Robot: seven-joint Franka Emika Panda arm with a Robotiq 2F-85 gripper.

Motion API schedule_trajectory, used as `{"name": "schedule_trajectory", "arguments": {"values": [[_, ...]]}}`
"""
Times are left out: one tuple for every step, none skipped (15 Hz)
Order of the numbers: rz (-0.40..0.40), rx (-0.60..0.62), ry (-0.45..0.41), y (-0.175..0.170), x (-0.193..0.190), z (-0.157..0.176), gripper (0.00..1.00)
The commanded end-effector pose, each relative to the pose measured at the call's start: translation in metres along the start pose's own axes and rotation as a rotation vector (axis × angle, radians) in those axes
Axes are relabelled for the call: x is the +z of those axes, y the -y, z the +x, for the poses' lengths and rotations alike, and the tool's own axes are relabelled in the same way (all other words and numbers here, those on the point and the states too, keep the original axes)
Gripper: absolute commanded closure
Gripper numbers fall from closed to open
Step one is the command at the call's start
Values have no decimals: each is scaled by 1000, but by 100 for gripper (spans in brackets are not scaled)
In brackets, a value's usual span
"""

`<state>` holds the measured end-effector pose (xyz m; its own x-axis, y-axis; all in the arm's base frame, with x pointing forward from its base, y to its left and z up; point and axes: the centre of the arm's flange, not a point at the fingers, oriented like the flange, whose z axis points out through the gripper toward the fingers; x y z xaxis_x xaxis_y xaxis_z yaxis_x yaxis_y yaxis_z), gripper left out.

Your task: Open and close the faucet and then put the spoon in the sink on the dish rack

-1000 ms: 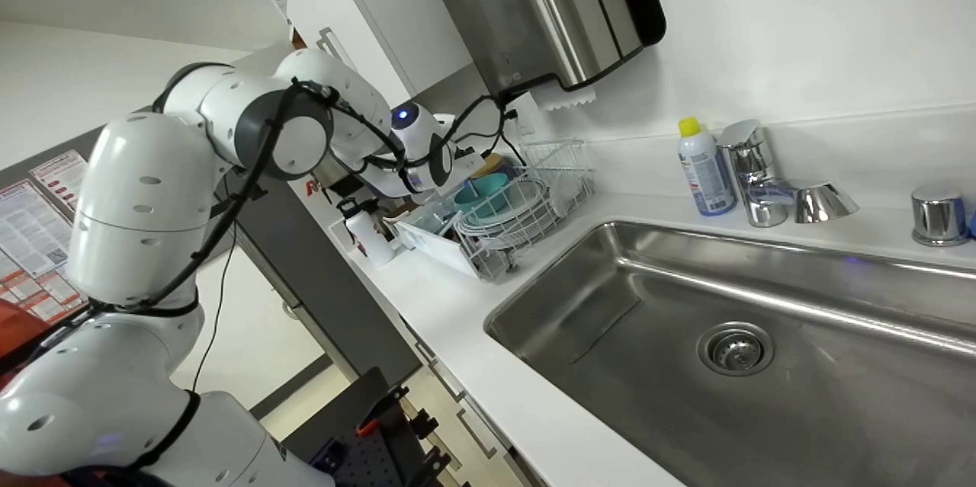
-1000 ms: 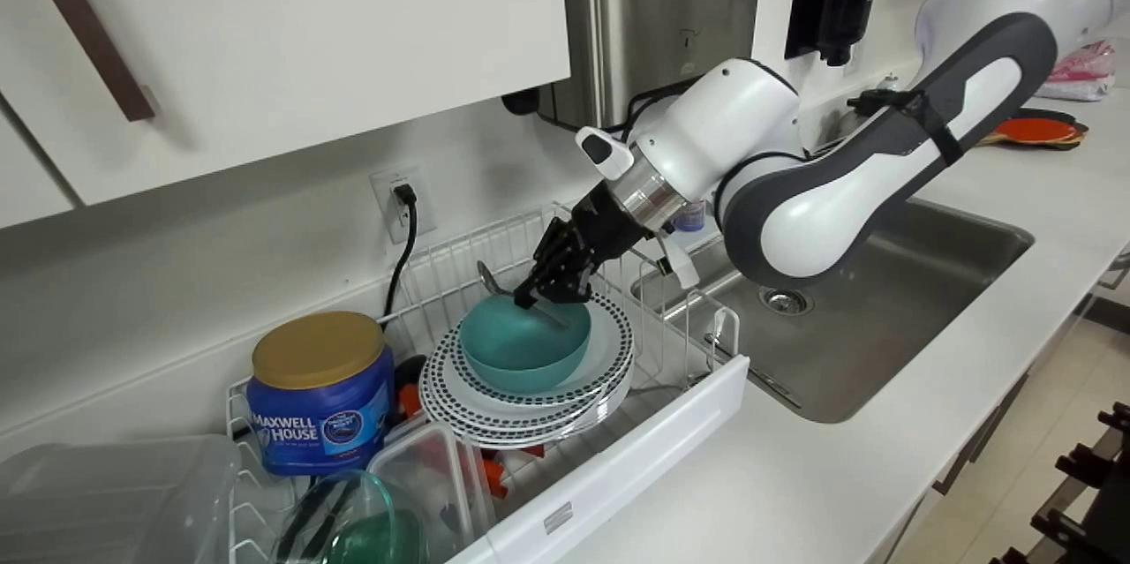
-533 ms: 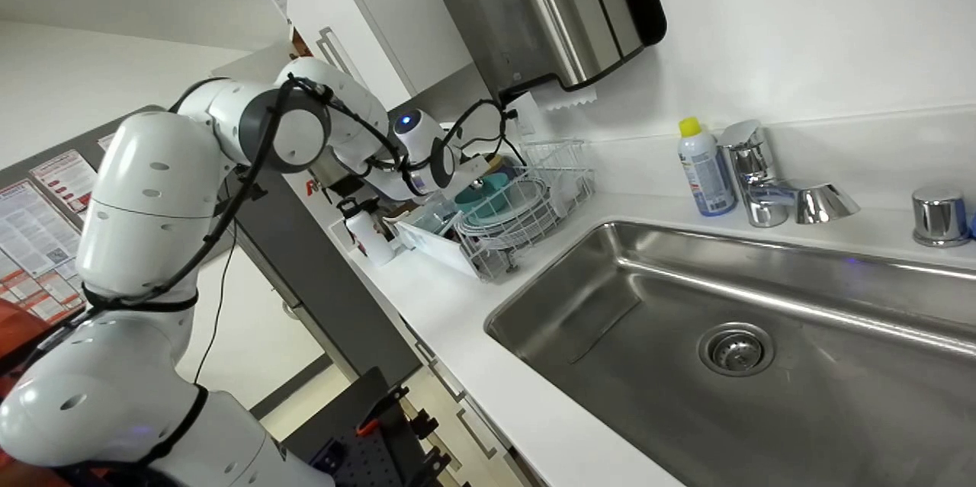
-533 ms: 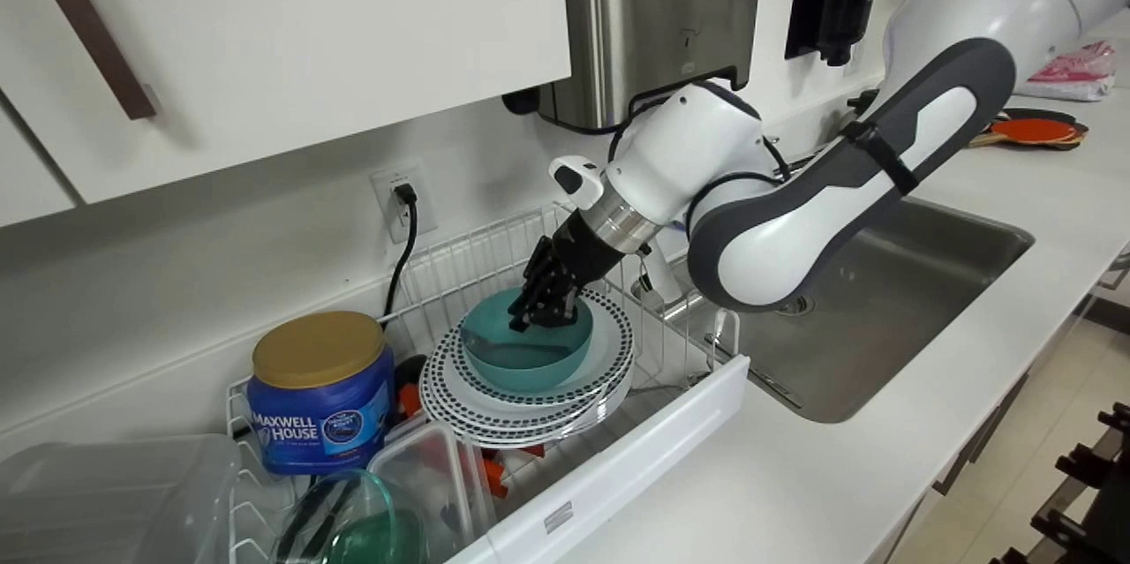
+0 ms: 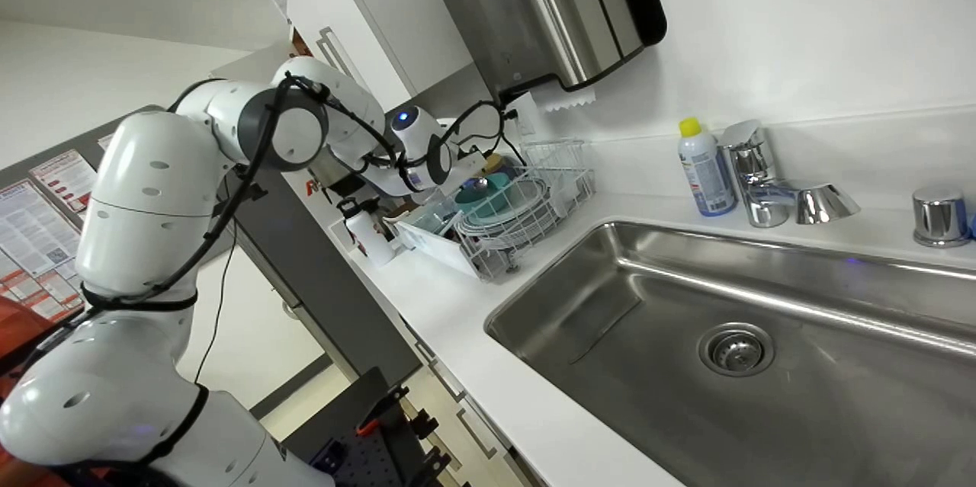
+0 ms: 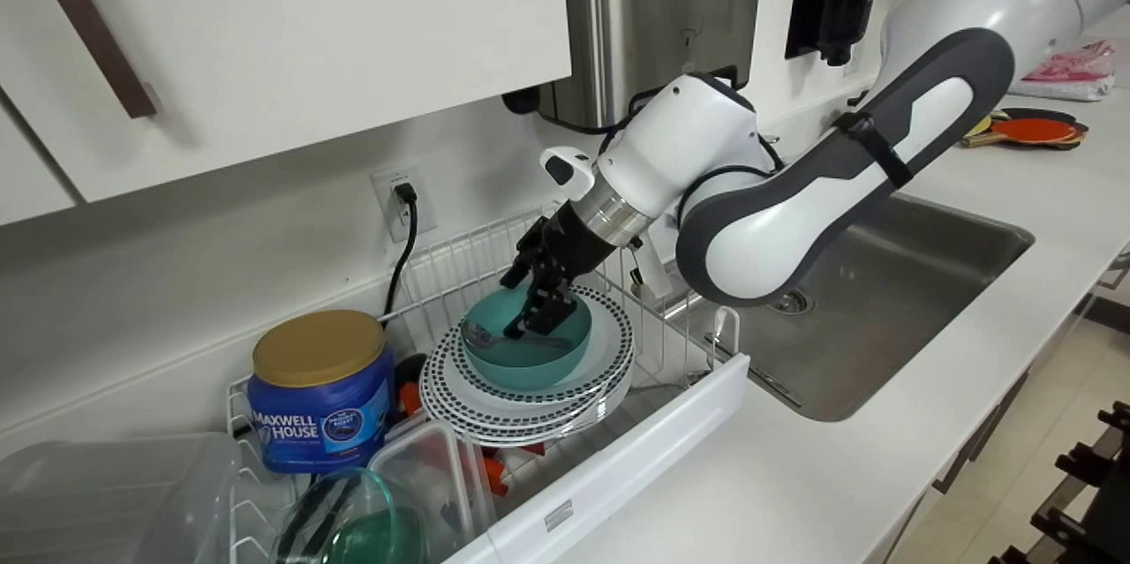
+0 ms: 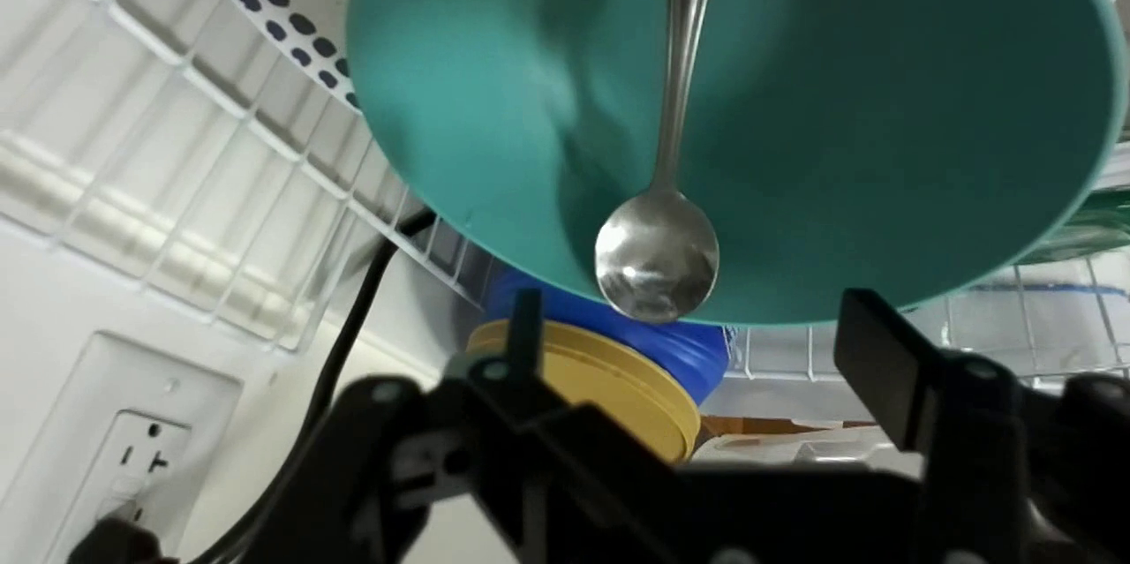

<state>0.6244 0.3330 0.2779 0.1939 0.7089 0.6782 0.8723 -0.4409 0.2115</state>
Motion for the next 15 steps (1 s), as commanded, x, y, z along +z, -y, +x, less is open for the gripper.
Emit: {"name": "schedule_trajectory", "arguments": {"values": [[-17,12,-35,-9,-32,1,0],[-19,22,-46,-11,-37,-1,0],[-22,34,-55,-12,-43,-3,0],[-25,41,-64,-13,-47,-5,0],[-26,47,-78,-14,-54,-7,0],[-25,51,-90,-14,-60,-8,0],[-22,57,-106,-13,-66,-9,0],[-16,62,-122,-10,-72,-9,0],[-10,67,-133,-7,-79,-8,0],[-7,73,-139,-2,-87,-7,0],[-5,80,-139,2,-94,-7,0],[-8,86,-136,7,-102,-8,0],[-16,88,-139,9,-110,-9,0],[-30,88,-142,12,-119,-10,0],[-44,91,-144,13,-128,-13,0]]}}
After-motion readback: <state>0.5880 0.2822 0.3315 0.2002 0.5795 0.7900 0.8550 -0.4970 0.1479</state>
